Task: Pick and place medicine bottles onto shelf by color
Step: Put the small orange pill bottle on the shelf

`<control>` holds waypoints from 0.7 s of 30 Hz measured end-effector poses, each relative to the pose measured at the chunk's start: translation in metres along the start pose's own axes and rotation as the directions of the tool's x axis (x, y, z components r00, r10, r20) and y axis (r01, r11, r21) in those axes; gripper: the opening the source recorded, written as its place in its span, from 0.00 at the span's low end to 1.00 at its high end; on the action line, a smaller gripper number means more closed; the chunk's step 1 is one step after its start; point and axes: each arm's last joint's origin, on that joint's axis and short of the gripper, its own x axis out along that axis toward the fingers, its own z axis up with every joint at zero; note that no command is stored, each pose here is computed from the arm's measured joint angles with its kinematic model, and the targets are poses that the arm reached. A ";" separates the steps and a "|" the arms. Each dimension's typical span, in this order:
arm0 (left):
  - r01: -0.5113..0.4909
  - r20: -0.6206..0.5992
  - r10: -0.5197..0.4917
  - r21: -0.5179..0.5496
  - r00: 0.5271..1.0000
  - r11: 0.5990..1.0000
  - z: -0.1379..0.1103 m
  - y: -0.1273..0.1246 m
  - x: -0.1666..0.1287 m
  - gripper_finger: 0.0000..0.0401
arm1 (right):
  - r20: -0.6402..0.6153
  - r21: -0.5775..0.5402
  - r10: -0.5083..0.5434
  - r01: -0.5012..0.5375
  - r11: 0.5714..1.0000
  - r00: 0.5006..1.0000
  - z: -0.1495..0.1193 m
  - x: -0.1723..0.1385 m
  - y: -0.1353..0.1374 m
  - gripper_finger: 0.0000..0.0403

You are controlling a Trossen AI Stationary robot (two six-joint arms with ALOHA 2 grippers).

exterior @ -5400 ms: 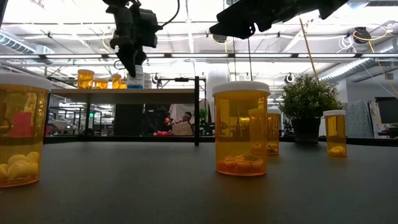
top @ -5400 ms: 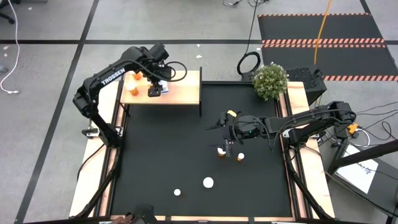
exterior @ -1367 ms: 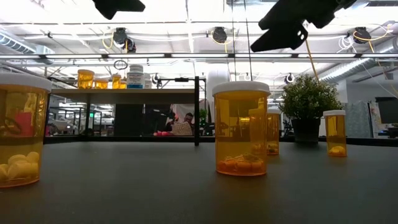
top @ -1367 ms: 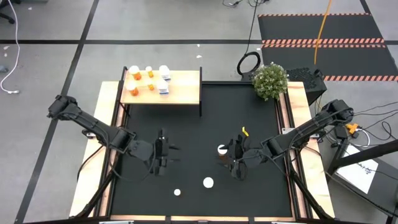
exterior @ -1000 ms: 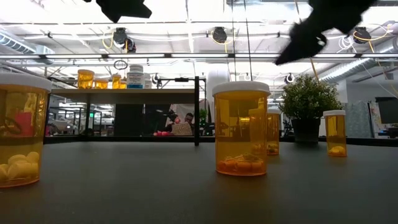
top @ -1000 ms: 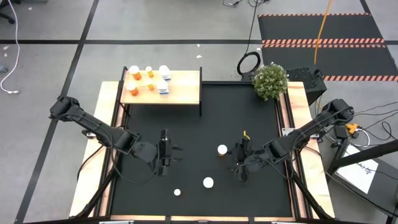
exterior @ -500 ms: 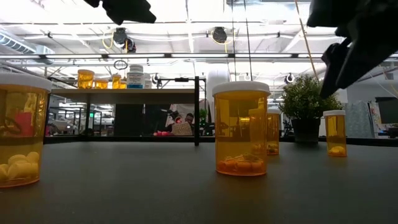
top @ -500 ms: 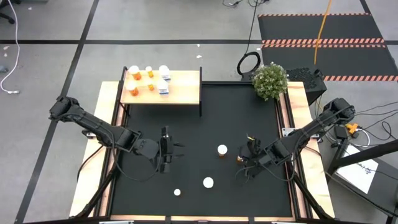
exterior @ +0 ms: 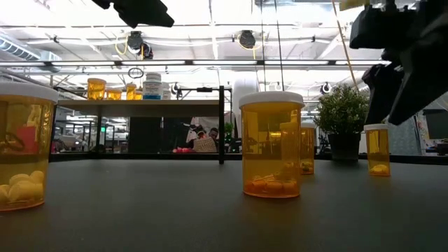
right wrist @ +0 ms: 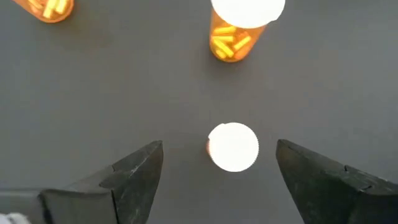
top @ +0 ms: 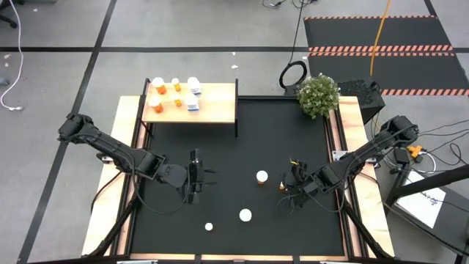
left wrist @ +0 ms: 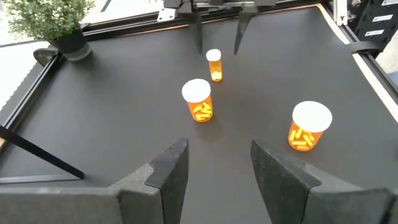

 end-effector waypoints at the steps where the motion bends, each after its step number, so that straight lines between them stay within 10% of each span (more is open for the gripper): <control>1: 0.000 0.000 0.000 0.000 1.000 1.000 0.000 0.000 0.000 0.43 | 0.004 0.000 0.003 -0.003 1.000 1.000 -0.001 0.001 0.000 0.75; 21: 0.001 0.000 -0.001 -0.001 1.000 1.000 0.000 0.000 0.000 0.44 | 0.001 0.044 0.011 -0.011 0.999 1.000 -0.002 0.012 -0.009 0.41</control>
